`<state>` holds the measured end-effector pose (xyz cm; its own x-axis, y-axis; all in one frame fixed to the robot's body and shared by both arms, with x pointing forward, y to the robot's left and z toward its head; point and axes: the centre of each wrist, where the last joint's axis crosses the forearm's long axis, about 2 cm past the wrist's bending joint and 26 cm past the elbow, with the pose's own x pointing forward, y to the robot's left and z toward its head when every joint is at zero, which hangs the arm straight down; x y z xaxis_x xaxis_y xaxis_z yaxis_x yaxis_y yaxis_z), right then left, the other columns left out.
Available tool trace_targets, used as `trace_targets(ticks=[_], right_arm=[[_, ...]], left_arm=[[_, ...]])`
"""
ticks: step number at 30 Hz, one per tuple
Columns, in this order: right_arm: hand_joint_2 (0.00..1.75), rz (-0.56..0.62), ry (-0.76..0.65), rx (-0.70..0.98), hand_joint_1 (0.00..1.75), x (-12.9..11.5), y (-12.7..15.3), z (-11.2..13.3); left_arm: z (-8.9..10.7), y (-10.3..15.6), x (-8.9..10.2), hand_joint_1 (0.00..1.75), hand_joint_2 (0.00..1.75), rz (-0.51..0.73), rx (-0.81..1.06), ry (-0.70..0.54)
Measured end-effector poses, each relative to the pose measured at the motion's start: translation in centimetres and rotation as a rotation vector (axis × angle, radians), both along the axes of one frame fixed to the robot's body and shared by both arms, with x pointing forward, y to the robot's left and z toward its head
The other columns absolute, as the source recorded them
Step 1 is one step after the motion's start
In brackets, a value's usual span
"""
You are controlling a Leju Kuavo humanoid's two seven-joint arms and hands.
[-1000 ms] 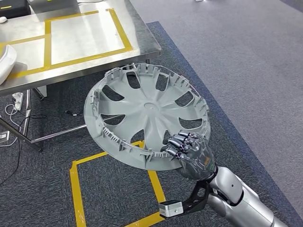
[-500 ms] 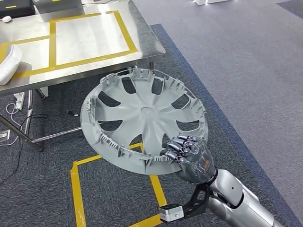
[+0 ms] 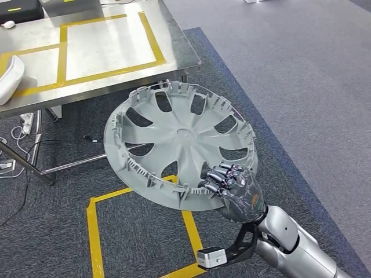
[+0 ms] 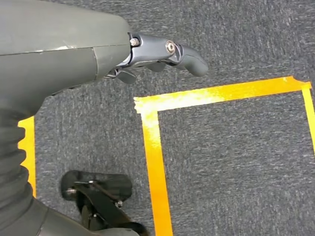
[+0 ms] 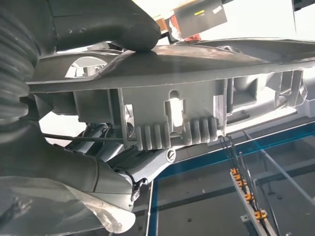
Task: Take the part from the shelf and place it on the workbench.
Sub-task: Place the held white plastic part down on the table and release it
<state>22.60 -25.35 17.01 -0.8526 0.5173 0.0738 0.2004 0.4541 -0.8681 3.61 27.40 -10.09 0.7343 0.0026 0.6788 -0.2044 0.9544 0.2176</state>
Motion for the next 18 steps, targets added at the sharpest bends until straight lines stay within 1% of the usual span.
trace_targets(ticks=[10, 18], right_arm=[[1.75, -0.007, -0.027, -0.027, 1.75, 0.22, -0.07, 0.16], [1.75, -0.007, -0.014, -0.02, 1.75, 0.27, -0.1, 0.05]], left_arm=[[0.01, 0.05, 0.32, 0.0, 1.75, -0.012, -0.001, 0.007], [-0.1, -0.29, 0.14, 0.0, 1.75, -0.027, -0.013, 0.026]])
